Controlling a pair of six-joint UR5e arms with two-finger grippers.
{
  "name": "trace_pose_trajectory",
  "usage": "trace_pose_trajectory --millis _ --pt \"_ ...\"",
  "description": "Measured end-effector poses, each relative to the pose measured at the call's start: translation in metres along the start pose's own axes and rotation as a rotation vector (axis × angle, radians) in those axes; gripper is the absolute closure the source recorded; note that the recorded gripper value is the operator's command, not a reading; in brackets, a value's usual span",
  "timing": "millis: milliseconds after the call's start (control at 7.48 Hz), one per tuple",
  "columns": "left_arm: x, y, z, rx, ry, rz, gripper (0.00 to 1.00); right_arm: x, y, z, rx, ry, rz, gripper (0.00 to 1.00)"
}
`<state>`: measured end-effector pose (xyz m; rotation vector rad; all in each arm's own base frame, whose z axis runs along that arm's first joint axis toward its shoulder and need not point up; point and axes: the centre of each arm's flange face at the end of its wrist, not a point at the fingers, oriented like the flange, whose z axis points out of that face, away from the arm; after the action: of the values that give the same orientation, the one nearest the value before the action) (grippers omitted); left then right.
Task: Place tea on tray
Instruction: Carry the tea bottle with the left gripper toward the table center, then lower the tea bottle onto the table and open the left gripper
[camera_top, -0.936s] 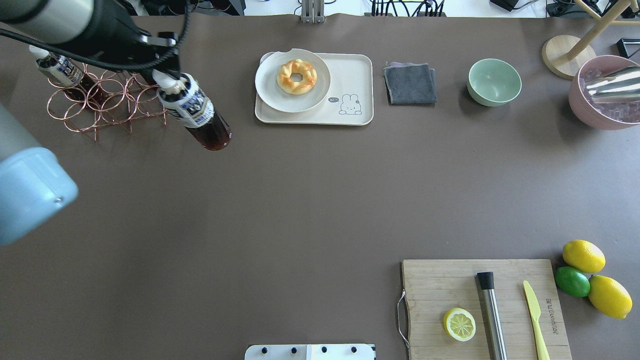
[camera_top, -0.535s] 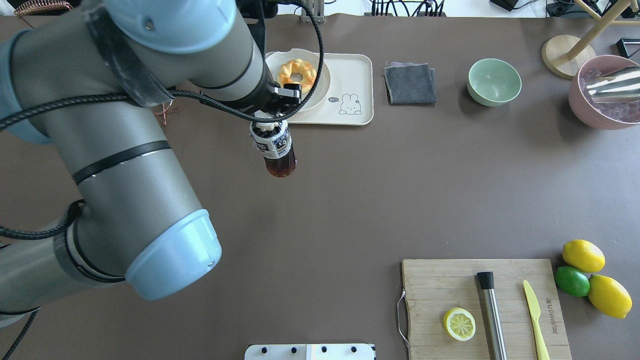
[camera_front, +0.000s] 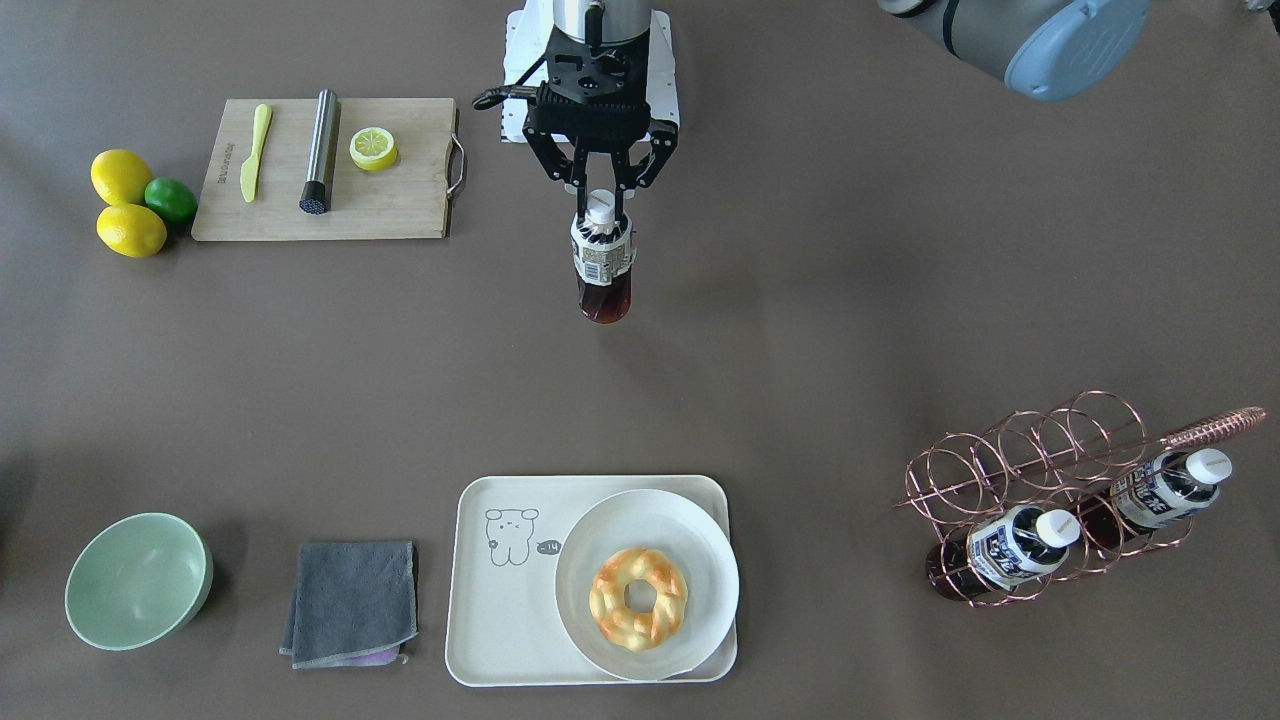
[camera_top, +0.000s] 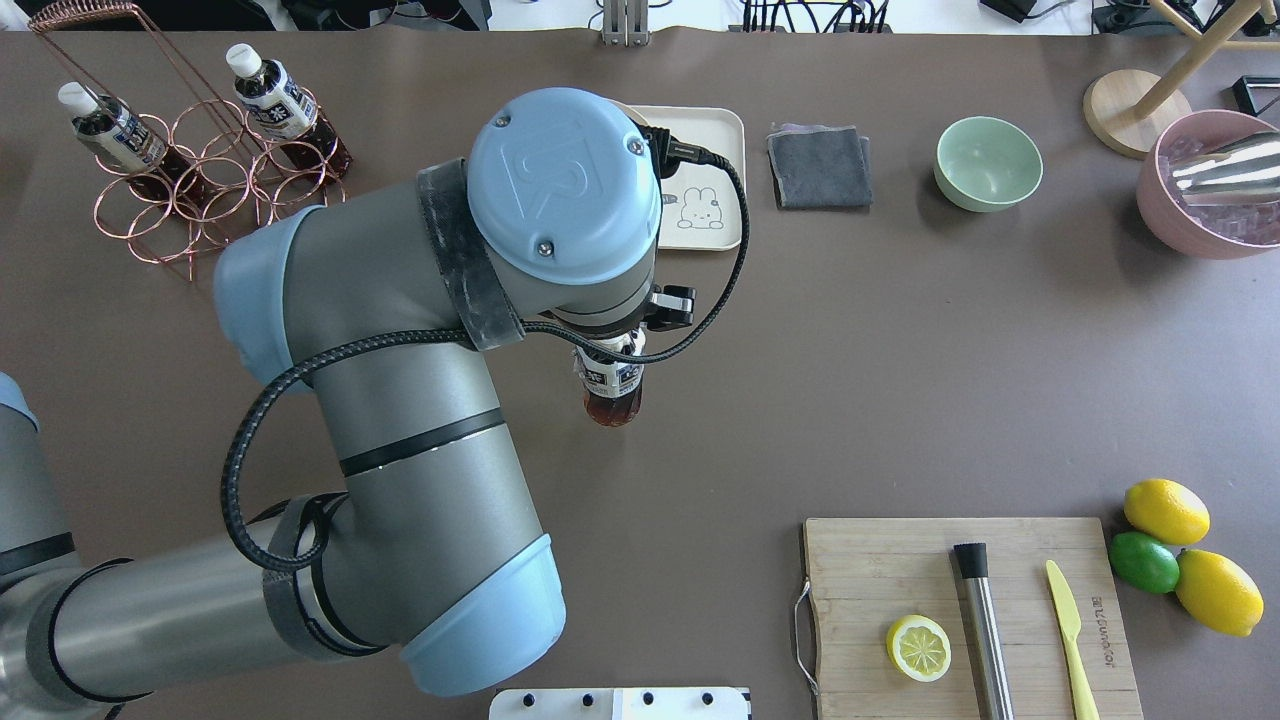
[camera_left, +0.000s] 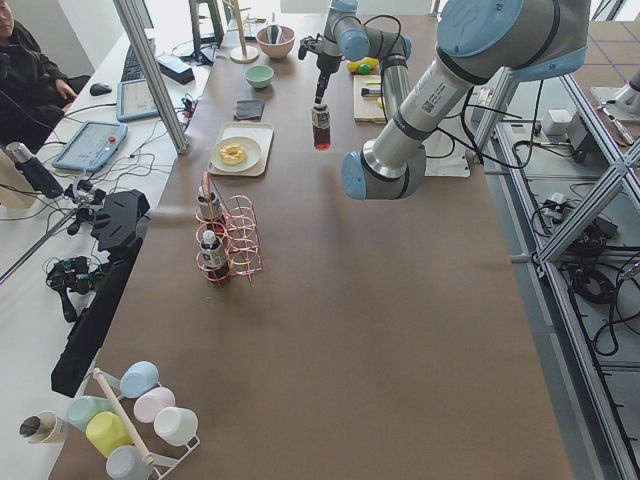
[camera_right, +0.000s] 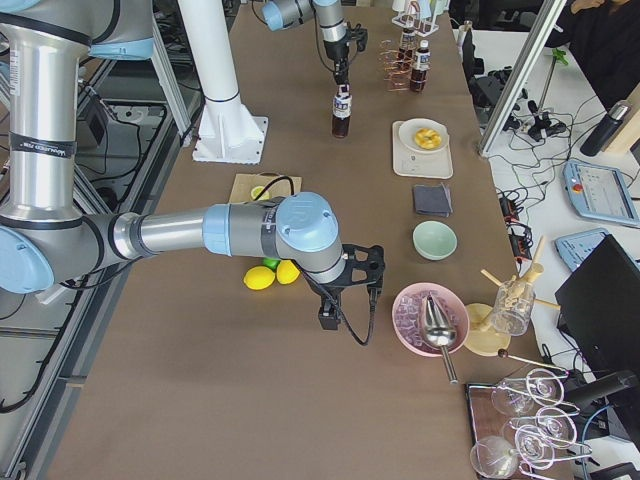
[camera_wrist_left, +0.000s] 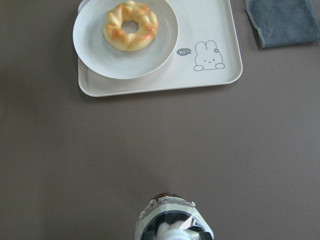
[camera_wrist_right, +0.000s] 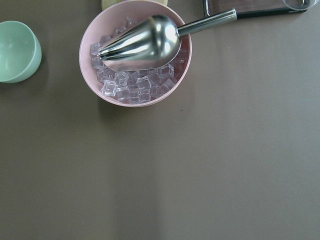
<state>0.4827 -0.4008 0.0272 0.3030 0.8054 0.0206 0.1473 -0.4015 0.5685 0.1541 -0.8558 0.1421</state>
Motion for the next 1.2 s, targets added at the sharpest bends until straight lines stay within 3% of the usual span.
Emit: trace_pose_trajectory --millis 802,936,1070,1203 --pt "0.017 0.027 0.026 -0.034 0.017 0.031 1.00 0.001 0.001 0.001 -0.003 0.001 0.003 0.00" --pt "0.019 0.029 0.029 -0.038 0.015 0.036 0.57 0.001 0.001 0.001 -0.002 0.002 0.002 0.00" --pt "0.016 0.031 0.036 -0.037 0.020 0.040 0.02 0.001 0.000 0.001 -0.002 0.003 0.002 0.00" --pt "0.010 0.033 0.044 -0.033 0.030 0.043 0.02 0.001 -0.001 0.000 -0.001 0.004 0.001 0.00"
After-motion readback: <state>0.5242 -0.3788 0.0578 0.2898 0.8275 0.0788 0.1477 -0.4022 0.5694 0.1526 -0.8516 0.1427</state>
